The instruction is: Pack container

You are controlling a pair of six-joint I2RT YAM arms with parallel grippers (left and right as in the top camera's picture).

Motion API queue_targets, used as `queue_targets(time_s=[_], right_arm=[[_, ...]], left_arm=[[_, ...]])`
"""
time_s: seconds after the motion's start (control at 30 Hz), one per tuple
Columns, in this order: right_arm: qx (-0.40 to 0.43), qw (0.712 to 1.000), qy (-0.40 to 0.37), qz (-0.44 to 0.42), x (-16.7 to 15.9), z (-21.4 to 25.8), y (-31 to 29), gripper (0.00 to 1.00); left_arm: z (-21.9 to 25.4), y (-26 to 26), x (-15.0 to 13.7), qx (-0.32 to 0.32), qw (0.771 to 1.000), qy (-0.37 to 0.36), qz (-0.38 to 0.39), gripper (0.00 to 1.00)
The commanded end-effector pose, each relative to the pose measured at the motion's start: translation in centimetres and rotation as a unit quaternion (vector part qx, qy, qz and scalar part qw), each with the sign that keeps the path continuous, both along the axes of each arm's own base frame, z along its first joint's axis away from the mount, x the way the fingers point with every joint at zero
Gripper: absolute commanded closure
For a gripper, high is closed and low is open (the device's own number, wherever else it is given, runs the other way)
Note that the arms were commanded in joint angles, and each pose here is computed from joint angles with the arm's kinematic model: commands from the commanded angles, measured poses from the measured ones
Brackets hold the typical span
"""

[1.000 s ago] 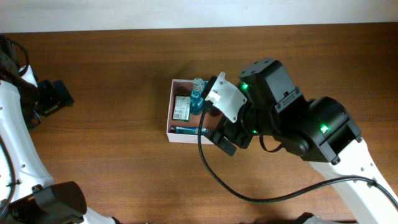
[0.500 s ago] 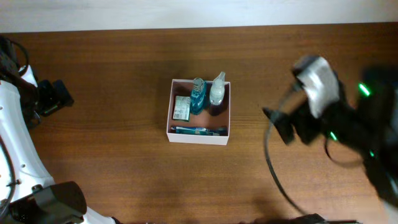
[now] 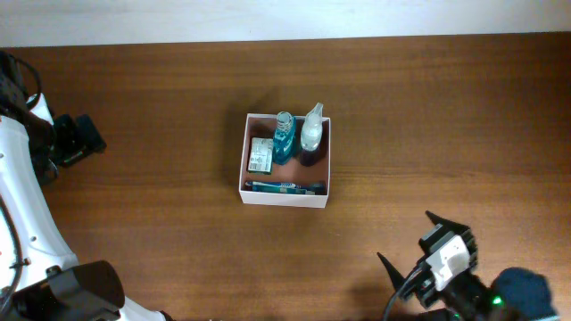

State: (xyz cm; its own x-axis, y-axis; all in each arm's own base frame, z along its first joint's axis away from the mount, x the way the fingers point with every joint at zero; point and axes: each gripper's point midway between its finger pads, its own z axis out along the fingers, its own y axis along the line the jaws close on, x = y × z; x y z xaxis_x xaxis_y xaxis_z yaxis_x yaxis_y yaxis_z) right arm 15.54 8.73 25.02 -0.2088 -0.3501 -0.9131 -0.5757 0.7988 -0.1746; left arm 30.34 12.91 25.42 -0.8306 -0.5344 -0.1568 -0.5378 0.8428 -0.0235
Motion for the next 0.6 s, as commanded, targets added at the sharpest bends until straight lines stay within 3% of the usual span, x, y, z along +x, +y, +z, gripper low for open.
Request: queue_targets(time_s=[0.0, 0.23, 0.57], right_arm=[[0.005, 1.000, 0.010, 0.000, 0.3, -4.2, 0.1, 0.01], [0.021, 0.998, 0.057, -0.014, 1.2, -10.6, 0.2, 0.01], [0.021, 0.996, 0.070, -0.041, 1.7, -12.7, -0.8, 0.01]], left_arm=[[0.9, -0.2, -0.3, 0.003, 1.000, -0.015, -0.001, 0.00], [0.9, -0.2, -0.3, 0.003, 1.000, -0.015, -0.001, 0.00], [0.9, -0.2, -0.3, 0.003, 1.000, -0.015, -0.001, 0.00]])
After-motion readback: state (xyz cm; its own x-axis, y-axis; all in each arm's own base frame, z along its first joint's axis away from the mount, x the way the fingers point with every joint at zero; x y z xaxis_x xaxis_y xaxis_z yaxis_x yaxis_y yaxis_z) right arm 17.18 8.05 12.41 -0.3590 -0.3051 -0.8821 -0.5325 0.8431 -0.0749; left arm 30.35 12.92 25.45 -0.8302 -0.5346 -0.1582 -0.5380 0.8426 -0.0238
